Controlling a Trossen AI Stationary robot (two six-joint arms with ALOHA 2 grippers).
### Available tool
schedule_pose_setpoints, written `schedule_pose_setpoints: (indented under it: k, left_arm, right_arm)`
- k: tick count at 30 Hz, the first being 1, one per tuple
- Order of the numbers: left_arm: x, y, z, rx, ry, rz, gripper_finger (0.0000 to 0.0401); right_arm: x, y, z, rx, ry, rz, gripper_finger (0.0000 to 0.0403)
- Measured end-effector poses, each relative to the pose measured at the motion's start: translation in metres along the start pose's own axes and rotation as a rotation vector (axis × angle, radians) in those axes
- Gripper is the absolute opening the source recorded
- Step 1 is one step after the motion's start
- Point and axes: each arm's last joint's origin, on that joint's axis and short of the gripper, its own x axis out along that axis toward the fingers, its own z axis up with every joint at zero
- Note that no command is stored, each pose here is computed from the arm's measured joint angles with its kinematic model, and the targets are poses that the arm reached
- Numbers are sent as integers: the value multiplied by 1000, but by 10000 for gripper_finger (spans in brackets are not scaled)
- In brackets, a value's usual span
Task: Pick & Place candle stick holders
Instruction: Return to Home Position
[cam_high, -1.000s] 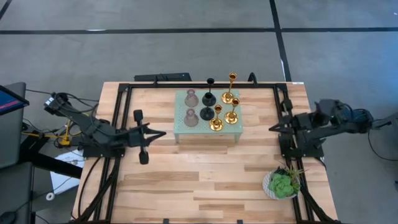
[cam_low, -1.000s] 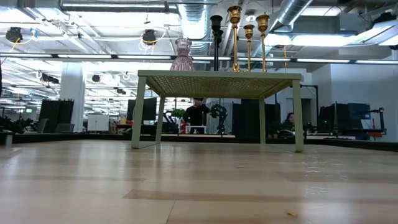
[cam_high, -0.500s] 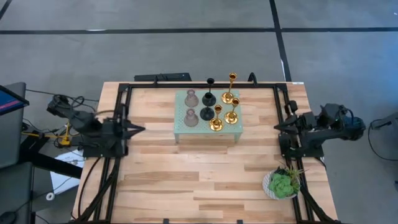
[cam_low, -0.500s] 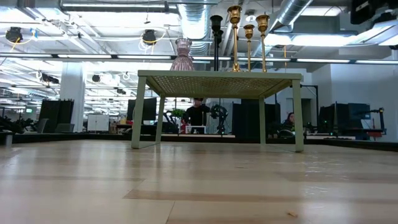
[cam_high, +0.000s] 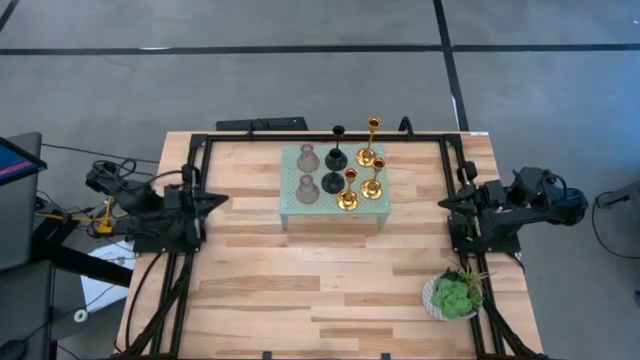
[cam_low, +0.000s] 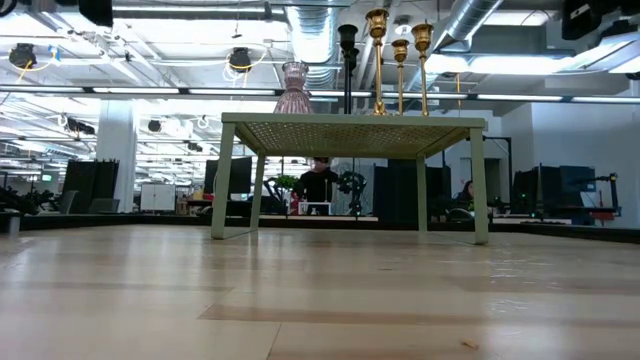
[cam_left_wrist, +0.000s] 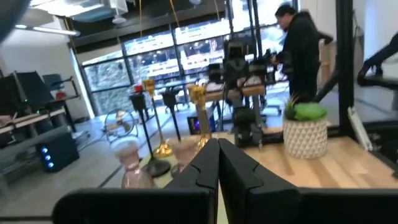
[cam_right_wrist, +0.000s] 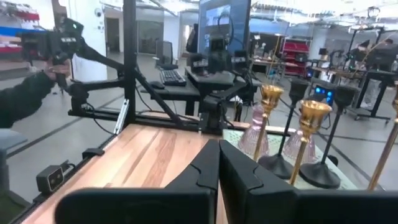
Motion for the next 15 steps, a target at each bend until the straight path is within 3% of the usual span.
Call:
schedule_pose_setpoints:
  k: [6, 15]
  left_arm:
    - [1, -2, -7, -30, 30, 49, 6]
    - [3, -8, -19, -45, 51, 26, 5]
  right_arm:
    - [-1, 0, 0, 0, -4, 0, 0]
    - [10, 0, -11, 24, -16, -72, 0]
